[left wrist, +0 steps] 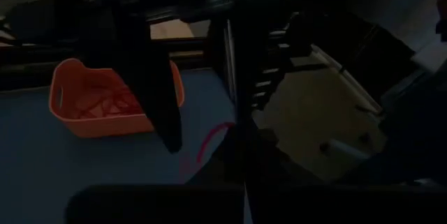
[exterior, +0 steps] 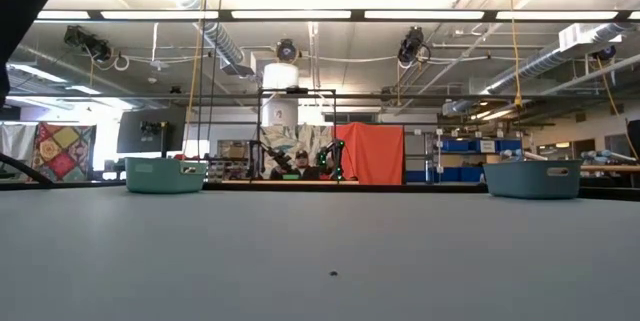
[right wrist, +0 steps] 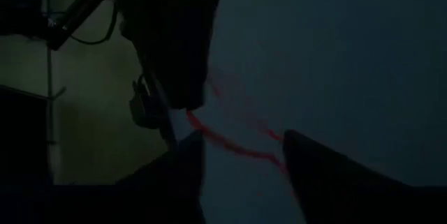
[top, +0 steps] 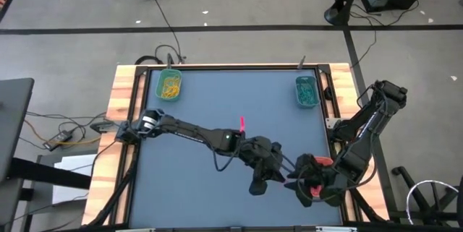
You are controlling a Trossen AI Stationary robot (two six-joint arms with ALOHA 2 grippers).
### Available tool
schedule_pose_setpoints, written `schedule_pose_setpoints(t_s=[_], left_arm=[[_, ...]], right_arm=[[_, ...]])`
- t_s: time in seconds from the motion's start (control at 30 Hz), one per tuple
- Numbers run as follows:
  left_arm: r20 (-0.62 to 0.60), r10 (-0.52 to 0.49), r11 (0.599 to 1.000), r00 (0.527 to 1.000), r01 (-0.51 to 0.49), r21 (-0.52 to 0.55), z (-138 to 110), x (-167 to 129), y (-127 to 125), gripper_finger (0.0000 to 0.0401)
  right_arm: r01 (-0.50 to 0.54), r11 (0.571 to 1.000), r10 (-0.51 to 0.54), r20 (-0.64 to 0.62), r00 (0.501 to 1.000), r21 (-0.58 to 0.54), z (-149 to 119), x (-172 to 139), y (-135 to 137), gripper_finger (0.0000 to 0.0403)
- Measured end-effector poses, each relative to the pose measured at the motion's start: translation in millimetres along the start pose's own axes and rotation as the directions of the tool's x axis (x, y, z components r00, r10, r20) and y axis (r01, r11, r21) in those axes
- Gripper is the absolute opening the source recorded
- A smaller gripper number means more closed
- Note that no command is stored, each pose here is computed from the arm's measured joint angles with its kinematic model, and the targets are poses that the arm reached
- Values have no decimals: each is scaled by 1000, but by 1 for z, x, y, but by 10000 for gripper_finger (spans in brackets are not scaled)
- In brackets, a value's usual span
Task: Sort rubber bands into baskets
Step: Put the red rubber band into the orange bin
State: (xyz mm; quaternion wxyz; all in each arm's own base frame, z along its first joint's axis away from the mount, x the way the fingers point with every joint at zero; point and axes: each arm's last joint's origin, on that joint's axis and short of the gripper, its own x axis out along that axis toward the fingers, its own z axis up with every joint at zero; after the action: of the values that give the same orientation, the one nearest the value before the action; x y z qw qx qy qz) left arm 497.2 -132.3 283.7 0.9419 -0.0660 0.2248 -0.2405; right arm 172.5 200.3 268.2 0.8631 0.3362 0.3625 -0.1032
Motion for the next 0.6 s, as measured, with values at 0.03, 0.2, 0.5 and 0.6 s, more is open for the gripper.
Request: schedule_pose_setpoints(t_s=[0.03, 0.2, 0.5, 0.6], left_arm=[[-2, -1, 1000, 1000, 1, 0, 0, 0, -1, 0], [-5, -9, 1000, 1000, 9, 4, -1, 1, -5, 0], [-13, 36, 997, 999, -36, -62, -2, 0, 0, 16], [-66, 106, 991, 992, -111, -79, -7, -2, 7, 45]], right_arm=[[4, 1000, -4, 2, 1000, -5, 1, 0, 0, 197], [10, 999, -9, 9, 1000, -42, 4, 2, -1, 57], [76, 996, -81, -124, 989, -46, 0, 2, -10, 7], [183, 983, -182, -224, 957, -15, -3, 0, -21, 5]])
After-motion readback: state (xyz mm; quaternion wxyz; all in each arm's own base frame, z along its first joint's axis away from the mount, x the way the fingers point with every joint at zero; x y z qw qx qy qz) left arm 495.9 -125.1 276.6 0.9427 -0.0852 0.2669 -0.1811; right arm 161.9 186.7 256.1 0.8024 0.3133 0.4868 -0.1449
